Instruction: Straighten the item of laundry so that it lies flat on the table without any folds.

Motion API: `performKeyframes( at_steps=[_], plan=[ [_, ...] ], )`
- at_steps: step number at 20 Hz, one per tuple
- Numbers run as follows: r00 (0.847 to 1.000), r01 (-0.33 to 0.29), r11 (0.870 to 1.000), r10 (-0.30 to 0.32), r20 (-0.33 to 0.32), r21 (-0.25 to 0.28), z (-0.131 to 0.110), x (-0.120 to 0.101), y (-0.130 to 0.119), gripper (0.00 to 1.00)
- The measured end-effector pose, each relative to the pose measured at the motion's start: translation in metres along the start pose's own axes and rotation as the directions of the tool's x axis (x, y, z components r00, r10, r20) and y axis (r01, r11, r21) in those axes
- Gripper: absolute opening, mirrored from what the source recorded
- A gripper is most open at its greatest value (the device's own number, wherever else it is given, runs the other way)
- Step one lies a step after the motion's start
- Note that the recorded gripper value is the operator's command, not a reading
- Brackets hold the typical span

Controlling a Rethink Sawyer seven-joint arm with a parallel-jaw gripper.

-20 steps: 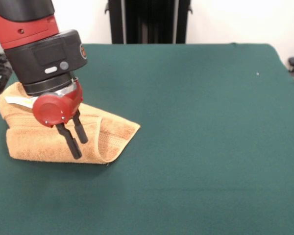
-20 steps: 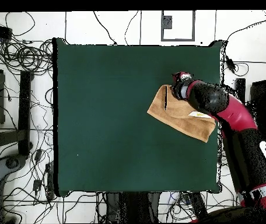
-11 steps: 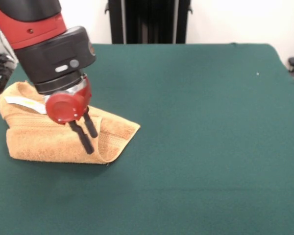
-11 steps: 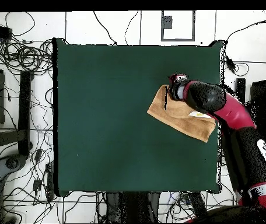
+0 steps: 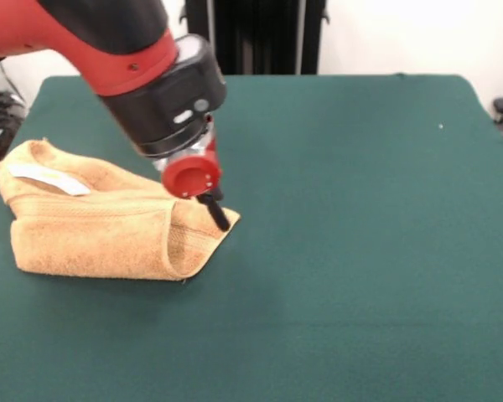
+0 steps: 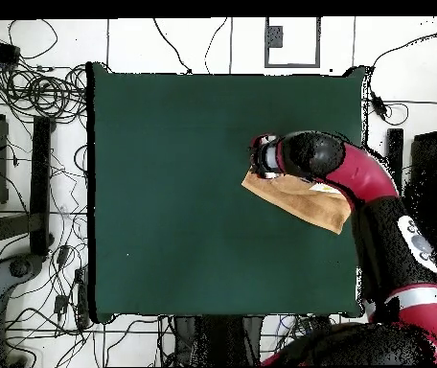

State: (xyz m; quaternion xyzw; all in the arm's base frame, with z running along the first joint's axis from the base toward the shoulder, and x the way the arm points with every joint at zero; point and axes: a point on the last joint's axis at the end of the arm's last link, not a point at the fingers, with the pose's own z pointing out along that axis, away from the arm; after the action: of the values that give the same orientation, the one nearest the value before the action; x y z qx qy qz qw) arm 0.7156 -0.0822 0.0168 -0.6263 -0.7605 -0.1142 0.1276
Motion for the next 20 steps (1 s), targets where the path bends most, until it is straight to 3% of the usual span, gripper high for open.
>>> performKeyframes(
  at_steps=[4,7,11,20],
  plan=[
    [0.999,0.026,0.994,-0.029,0.029,0.105,0.007,0.006,-0.01,1.0],
    [0.996,0.041,0.981,-0.056,0.075,0.19,0.008,0.005,-0.02,1.0],
    [0.987,0.046,0.966,-0.083,0.135,0.255,0.006,-0.001,-0.026,1.0],
    [0.978,0.028,0.963,-0.083,0.194,0.269,-0.001,-0.015,-0.028,1.0]
  ],
)
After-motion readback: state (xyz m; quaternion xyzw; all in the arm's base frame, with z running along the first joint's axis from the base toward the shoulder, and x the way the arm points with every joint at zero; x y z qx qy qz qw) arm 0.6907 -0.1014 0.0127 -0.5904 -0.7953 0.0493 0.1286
